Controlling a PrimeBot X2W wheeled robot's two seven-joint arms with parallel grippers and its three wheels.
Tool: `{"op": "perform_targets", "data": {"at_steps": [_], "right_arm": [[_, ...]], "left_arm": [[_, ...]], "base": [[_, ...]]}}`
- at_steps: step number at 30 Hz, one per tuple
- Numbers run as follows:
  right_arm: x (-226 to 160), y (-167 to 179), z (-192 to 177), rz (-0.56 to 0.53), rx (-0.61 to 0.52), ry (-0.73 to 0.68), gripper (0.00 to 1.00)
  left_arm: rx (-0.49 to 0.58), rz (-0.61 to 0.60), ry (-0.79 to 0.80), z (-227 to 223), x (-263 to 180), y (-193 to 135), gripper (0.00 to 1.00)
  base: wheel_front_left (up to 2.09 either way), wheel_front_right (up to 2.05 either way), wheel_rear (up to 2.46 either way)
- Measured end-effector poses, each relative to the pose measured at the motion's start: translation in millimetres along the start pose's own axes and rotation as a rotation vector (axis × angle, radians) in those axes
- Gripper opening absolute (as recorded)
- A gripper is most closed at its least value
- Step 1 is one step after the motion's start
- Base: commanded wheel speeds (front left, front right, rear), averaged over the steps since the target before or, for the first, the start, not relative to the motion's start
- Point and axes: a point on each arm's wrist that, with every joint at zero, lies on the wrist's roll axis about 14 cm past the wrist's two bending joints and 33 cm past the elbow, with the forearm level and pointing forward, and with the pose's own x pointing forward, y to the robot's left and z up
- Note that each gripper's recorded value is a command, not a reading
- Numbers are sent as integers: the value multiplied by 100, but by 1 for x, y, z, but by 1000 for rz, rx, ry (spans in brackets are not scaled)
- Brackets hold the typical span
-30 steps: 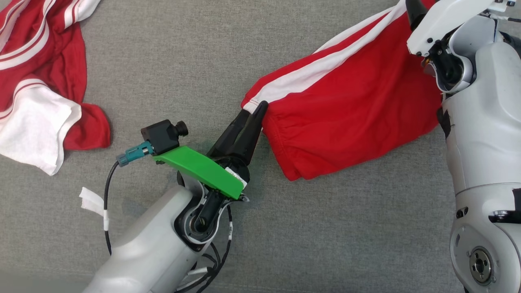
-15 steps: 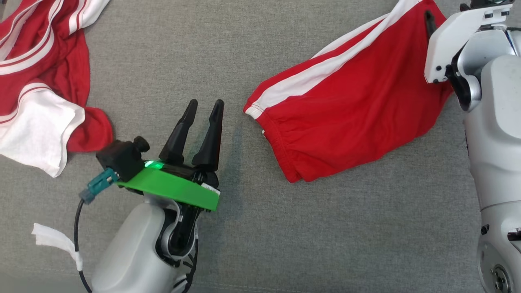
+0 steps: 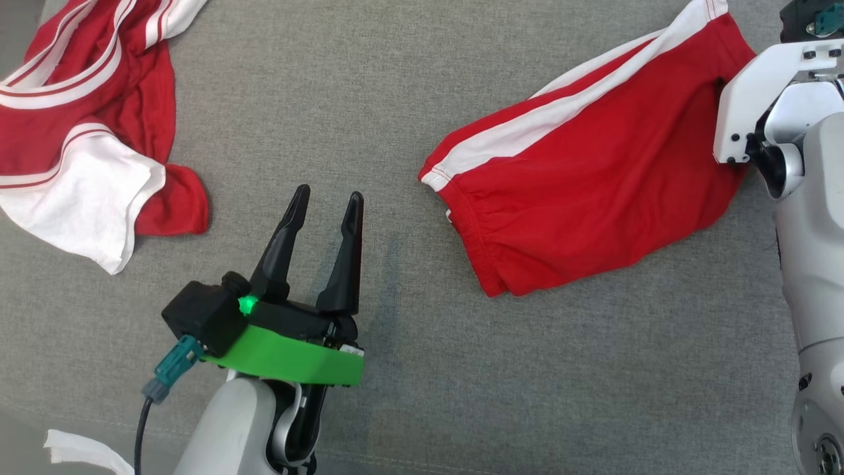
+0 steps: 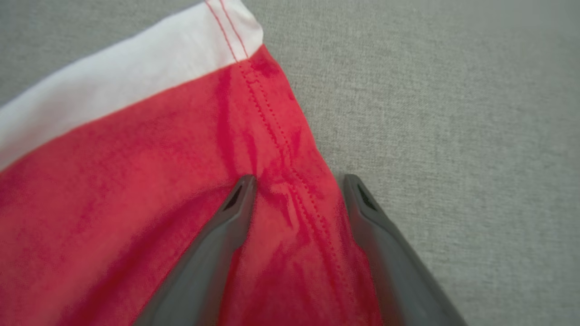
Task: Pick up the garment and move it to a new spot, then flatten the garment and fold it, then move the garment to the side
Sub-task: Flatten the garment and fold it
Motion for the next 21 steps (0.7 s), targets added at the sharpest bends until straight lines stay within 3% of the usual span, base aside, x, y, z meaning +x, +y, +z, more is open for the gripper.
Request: {"op": "perform_targets", "data": {"at_steps": [1,2,6,11,16,21], "right_arm": [[-1,3,-2,13,20,6,60],[-2,4,-3,24,39,6,0],[-10,12,-6,85,189,-19,0],[-28,-8,-8,73,321,-87,0],[-70,-87,-19,-85,415,-169,0],[-110,-134,-12,-185,421,-261,0]], "left_arm": [[2,5,1,0,-2,1,100],[0,12,0,0,-4,2,100],[11,27,-1,1,-10,5,100],[51,36,-10,5,-19,7,100],[88,30,-1,7,-38,4,100],[104,23,-1,9,-50,0,100]], "base": [[0,0,0],[0,0,0],[0,0,0],[0,0,0],[0,0,0],[0,0,0]]}}
